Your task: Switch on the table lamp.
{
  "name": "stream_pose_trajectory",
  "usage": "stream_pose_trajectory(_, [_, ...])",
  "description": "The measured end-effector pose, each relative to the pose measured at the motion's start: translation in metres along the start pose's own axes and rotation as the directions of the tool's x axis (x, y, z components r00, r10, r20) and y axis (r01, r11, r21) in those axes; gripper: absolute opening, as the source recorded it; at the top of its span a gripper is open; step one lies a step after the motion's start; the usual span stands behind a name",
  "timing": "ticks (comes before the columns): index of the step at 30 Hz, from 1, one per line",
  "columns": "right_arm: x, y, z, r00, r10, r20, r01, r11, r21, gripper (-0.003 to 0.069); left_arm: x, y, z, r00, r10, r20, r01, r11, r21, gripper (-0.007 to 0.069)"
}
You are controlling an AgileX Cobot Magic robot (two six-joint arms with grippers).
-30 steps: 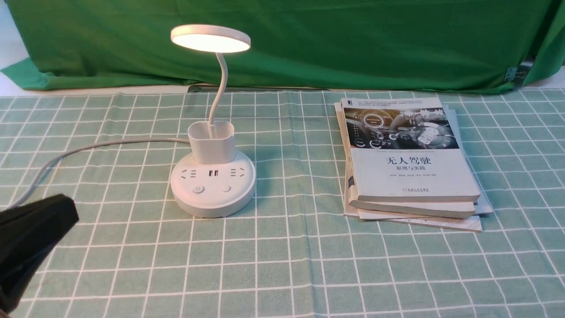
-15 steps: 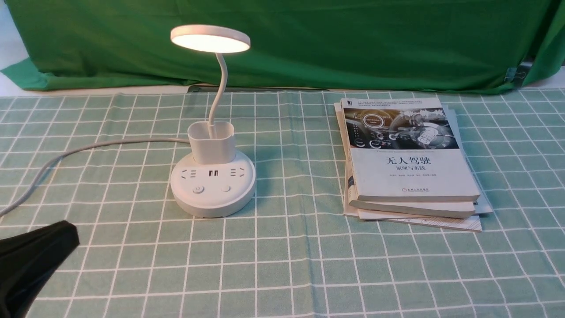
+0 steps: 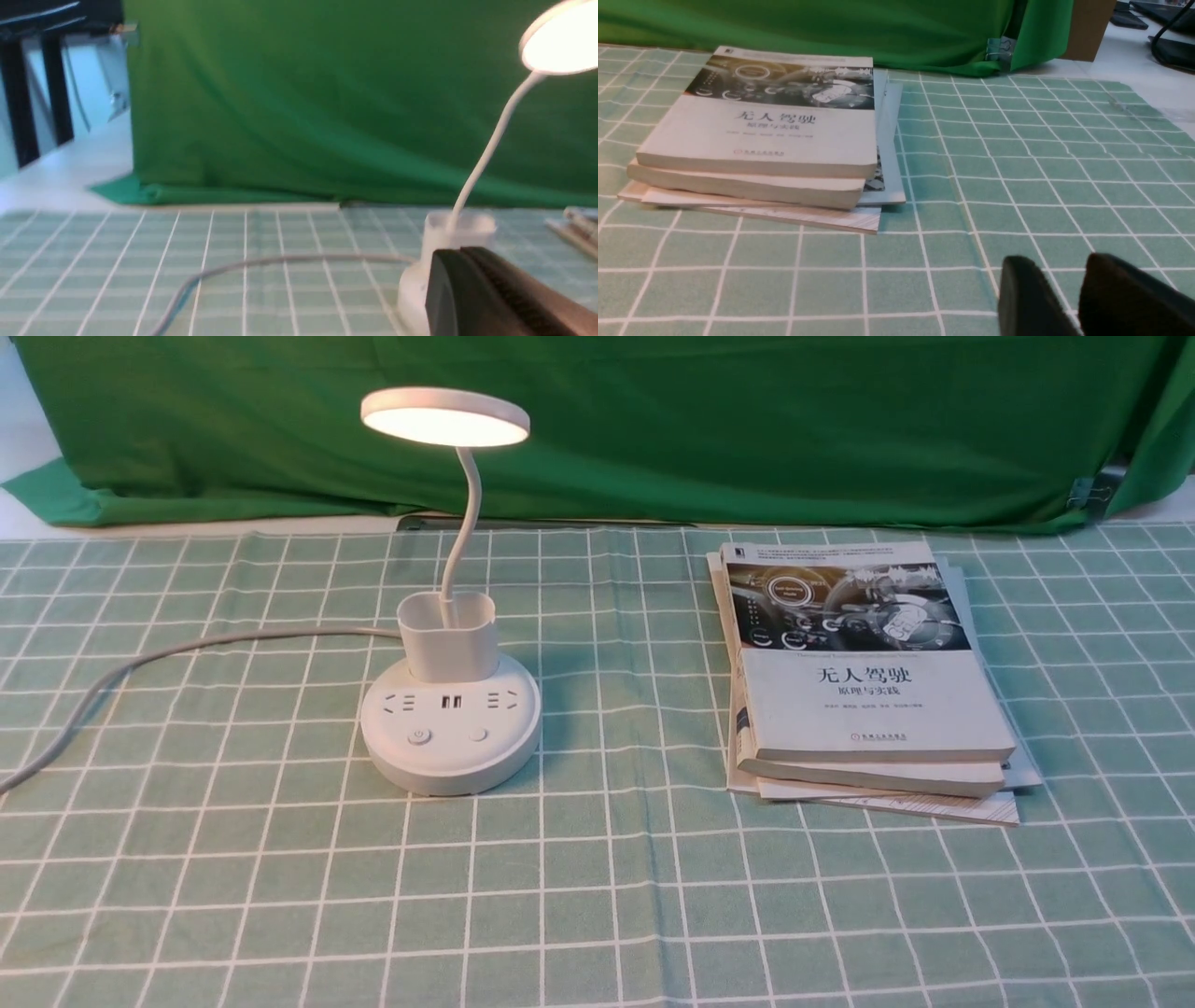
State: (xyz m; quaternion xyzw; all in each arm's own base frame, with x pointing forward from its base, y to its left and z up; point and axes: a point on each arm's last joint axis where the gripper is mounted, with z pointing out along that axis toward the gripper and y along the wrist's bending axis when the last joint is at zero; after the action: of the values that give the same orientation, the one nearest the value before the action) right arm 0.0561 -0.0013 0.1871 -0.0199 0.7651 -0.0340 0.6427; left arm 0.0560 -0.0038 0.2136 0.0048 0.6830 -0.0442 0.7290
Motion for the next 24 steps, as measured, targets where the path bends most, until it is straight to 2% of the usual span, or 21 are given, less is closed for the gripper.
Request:
stream_pose_trajectory(8, [0.0,0.0,0.0,1.0,0.0,0.0,0.0,1.0,0.0,0.0241,0.025,-0.001,-0.002,0.971,-0.062,-0.232,0.062,0.998,-0.009,0.0001])
stream_pose_trajectory(24, [0.0,0.0,0.0,1.0,0.0,0.0,0.0,1.0,0.0,0.0241,0.025,-0.001,-0.003,0.968,-0.075,-0.239,0.074,0.997,-0.013,0.0001])
